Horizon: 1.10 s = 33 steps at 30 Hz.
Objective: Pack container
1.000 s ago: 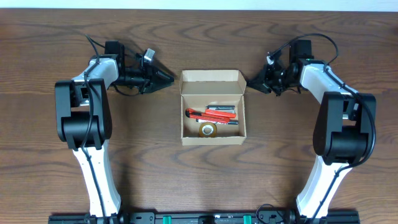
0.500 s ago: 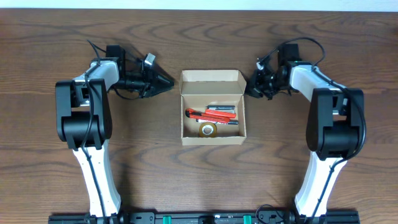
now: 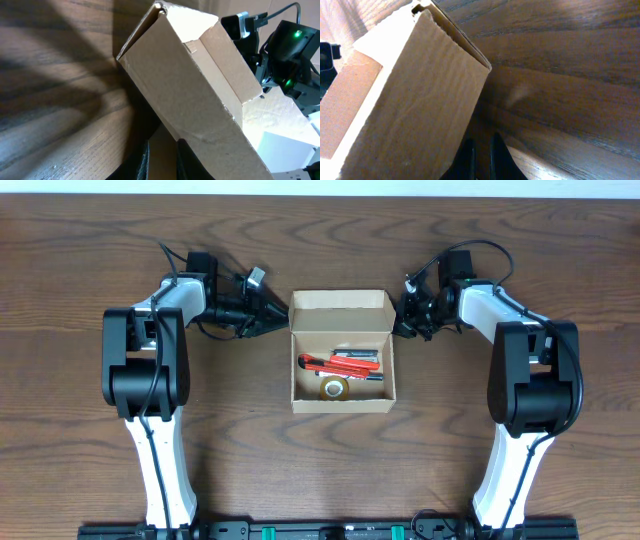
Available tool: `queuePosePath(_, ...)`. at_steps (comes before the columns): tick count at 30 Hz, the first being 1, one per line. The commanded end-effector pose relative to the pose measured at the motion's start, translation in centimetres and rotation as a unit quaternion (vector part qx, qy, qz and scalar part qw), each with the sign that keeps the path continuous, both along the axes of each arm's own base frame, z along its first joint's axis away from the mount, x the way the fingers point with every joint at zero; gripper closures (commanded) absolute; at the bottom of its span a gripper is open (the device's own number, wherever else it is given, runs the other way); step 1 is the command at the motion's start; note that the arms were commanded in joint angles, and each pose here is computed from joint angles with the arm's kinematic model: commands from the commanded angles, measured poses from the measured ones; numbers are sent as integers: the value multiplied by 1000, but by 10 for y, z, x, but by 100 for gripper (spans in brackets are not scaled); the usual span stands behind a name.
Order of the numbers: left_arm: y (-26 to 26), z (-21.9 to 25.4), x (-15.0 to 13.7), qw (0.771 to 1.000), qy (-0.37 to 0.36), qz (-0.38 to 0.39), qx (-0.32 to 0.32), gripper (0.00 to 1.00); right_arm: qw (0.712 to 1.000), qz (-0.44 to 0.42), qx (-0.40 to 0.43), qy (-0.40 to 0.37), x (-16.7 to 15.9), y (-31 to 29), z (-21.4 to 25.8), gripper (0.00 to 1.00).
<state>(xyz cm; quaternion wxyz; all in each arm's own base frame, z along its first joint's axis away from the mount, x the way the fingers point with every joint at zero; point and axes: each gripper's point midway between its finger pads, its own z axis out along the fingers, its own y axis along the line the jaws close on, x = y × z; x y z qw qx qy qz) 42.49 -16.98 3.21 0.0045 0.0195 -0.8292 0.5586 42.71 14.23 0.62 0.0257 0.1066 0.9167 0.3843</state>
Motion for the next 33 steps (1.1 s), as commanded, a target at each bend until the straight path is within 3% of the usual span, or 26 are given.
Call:
queuePosePath(1,-4,-5,-1,1000,7,-1,6,82,1000,4,5,11,-5,6,-6,99)
queuePosePath(33,-18,21,7,998,-38,-17,-36,81,988,82,114,-70,-5,32,28,99)
